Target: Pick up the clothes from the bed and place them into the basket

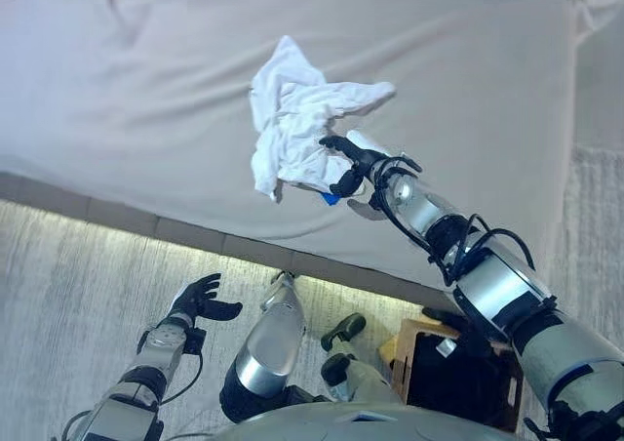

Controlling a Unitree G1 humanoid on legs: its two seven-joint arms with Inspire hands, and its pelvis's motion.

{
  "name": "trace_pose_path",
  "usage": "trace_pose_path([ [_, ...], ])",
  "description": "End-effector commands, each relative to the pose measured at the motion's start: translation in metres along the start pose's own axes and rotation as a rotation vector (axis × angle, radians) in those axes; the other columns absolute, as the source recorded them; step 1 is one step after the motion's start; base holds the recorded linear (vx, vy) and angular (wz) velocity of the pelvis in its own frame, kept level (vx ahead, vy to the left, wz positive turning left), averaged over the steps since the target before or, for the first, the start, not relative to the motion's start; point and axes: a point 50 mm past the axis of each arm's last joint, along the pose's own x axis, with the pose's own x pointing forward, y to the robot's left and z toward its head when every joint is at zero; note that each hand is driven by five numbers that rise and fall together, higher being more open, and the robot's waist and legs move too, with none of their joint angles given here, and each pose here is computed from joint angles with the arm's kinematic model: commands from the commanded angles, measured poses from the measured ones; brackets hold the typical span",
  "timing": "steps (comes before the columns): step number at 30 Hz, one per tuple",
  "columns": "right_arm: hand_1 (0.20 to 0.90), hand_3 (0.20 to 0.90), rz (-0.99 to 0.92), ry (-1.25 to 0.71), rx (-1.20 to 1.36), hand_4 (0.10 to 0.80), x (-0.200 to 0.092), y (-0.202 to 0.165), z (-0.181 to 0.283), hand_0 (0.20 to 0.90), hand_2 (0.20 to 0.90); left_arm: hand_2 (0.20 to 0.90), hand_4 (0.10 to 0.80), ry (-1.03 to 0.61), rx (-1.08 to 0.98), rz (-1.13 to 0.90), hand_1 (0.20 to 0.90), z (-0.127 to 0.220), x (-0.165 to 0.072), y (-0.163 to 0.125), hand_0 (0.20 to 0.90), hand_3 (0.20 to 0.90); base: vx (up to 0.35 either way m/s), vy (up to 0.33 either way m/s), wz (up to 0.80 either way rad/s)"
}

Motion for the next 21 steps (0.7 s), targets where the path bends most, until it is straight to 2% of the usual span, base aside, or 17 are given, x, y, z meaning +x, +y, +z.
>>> trace_pose_path([
  [1, 0.900, 0.900, -0.159, -0.100, 0.057, 0.800, 0.009, -0.044, 0.051, 0.900, 0.900, 0.900, 0.800, -0.070, 0.022, -0.037, 0.900, 0.003, -0.003, -0.001, 0.900, 0.900, -0.039, 0.043, 0.12],
  [8, 0.900, 0.900, -0.254, 0.023, 0.094, 0.800, 0.012, -0.064, 0.056, 0.900, 0.900, 0.900, 0.800, -0.176, 0.013, -0.105, 0.900, 0.020, -0.002, -0.023, 0.900, 0.900, -0.071, 0.019, 0.18],
  [9, 0.848, 0.840, -0.256, 0.034, 0.096, 0.740, 0.012, -0.063, 0.056, 0.848, 0.848, 0.900, 0.800, -0.184, 0.015, -0.110, 0.900, 0.021, -0.003, -0.024, 0.900, 0.900, -0.053, -0.005, 0.22],
  [10, 0.516, 0.453, -0.261, 0.040, 0.100, 0.353, 0.012, -0.064, 0.056, 0.516, 0.516, 0.900, 0.800, -0.190, 0.014, -0.113, 0.900, 0.021, -0.003, -0.026, 0.900, 0.900, -0.077, -0.022, 0.16],
  [11, 0.300, 0.200, -0.281, 0.025, 0.128, 0.100, 0.012, -0.067, 0.061, 0.300, 0.300, 0.900, 0.800, -0.202, 0.013, -0.113, 0.900, 0.023, -0.003, -0.028, 0.900, 0.900, -0.087, -0.028, 0.16],
  [14, 0.300, 0.200, -0.348, -0.067, 0.242, 0.100, 0.011, -0.073, 0.077, 0.300, 0.300, 0.900, 0.800, -0.200, 0.018, -0.106, 0.900, 0.024, -0.003, -0.028, 0.900, 0.900, -0.057, -0.022, 0.13],
  [16, 0.300, 0.200, -0.463, -0.189, 0.344, 0.100, 0.006, -0.085, 0.096, 0.300, 0.300, 0.900, 0.800, -0.183, 0.033, -0.090, 0.900, 0.022, -0.002, -0.026, 0.900, 0.900, -0.035, -0.030, -0.02],
  [20, 0.300, 0.200, -0.626, -0.398, 0.368, 0.100, -0.011, -0.106, 0.127, 0.300, 0.300, 0.900, 0.800, -0.142, 0.050, -0.050, 0.900, 0.009, -0.003, -0.023, 0.900, 0.900, -0.016, -0.013, -0.06],
  [21, 0.300, 0.200, -0.687, -0.487, 0.392, 0.100, -0.024, -0.120, 0.138, 0.300, 0.300, 0.900, 0.800, -0.117, 0.051, -0.025, 0.900, 0.002, -0.004, -0.020, 0.900, 0.900, -0.017, 0.009, -0.20],
])
